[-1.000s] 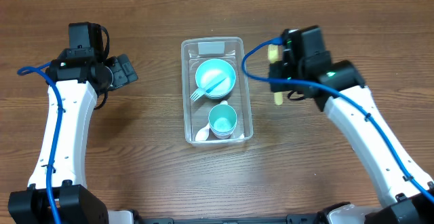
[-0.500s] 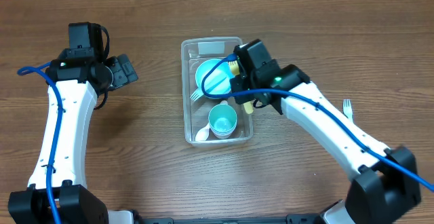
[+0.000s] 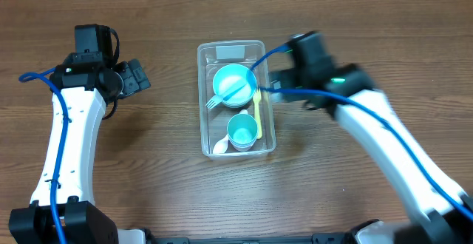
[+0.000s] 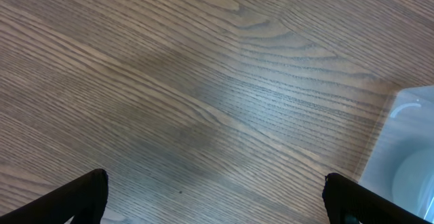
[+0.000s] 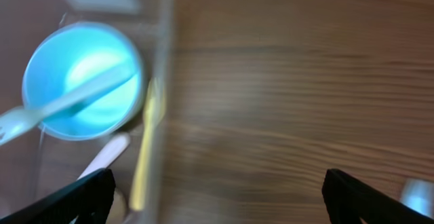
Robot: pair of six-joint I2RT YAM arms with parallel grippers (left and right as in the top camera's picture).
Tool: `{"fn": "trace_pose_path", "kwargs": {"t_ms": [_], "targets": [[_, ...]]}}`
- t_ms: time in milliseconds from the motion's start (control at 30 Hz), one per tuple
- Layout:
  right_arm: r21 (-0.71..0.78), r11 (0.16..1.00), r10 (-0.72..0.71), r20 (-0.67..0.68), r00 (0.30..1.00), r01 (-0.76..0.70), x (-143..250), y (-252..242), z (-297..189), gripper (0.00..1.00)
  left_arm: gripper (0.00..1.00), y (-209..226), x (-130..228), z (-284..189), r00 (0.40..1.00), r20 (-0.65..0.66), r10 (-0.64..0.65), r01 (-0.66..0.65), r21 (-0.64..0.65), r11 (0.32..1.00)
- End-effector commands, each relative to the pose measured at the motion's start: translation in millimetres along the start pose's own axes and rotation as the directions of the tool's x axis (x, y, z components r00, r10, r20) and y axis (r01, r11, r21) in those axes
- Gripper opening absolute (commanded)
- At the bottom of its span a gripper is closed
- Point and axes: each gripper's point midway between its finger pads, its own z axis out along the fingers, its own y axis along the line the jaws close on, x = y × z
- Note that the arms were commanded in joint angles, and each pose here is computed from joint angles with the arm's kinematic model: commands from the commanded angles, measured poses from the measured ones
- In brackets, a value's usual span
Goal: Pack container
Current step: 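Carry the yellow fork into the container's right side, release, then move the right gripper back to the light-blue fork and grasp it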
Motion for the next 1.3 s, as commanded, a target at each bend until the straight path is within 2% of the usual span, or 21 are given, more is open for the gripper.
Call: {"fn": "trace_pose_path", "kwargs": {"t_ms": [0,100,233,333,433,500,700,800,900,1067,1267], "targets": [[0.112,0.968,0.212,0.100,0.972,-0.223,-10.6,-76.3,-53.0,1.00,1.00,-0.9,-9.1,-12.7,0.999,0.043,0.017,-0.017,0.011,1.000],[0.229,0.913,0.341,0.028,0.940,-0.338,19.2,-136.2,-59.1,1.00,1.00,-0.9,-9.1,-12.7,0.999,0.043,0.017,-0.017,0.011,1.000],[0.352,0.825,0.498,-0.080,0.864,-0.443,67.3,-191.2,-53.0,1.00,1.00,-0.9,-9.1,-12.7,0.999,0.043,0.017,-0.017,0.011,1.000],[0.415,0.777,0.573,-0.157,0.804,-0.473,106.8,-210.7,-41.3,1.00,1.00,-0.9,-9.1,-12.7,0.999,0.043,0.017,-0.017,0.011,1.000],[0.414,0.762,0.609,-0.198,0.768,-0.498,132.6,-212.4,-19.7,1.00,1.00,-0.9,-9.1,-12.7,0.999,0.043,0.017,-0.017,0.011,1.000],[0.423,0.756,0.615,-0.197,0.763,-0.500,147.5,-215.8,-1.1,1.00,1.00,-0.9,-9.1,-12.7,0.999,0.043,0.017,-0.017,0.011,1.000],[0.426,0.794,0.552,-0.202,0.809,-0.435,177.4,-229.4,34.4,1.00,1.00,-0.9,-9.1,-12.8,0.999,0.043,0.017,-0.017,0.011,1.000],[0.419,0.787,0.558,-0.173,0.811,-0.452,179.8,-233.4,43.6,1.00,1.00,-0.9,-9.1,-12.7,0.999,0.043,0.017,-0.017,0.011,1.000],[0.399,0.816,0.516,-0.180,0.837,-0.418,177.6,-236.2,54.0,1.00,1.00,-0.9,-9.1,-12.7,0.999,0.043,0.017,-0.017,0.011,1.000],[0.317,0.902,0.394,-0.333,0.856,-0.292,195.1,-228.4,90.8,1.00,1.00,-0.9,-9.1,-12.7,0.999,0.043,0.017,-0.017,0.011,1.000],[0.301,0.916,0.375,-0.419,0.827,-0.263,215.9,-225.9,116.0,1.00,1.00,-0.9,-9.1,-12.8,0.999,0.043,0.017,-0.017,0.011,1.000]]}}
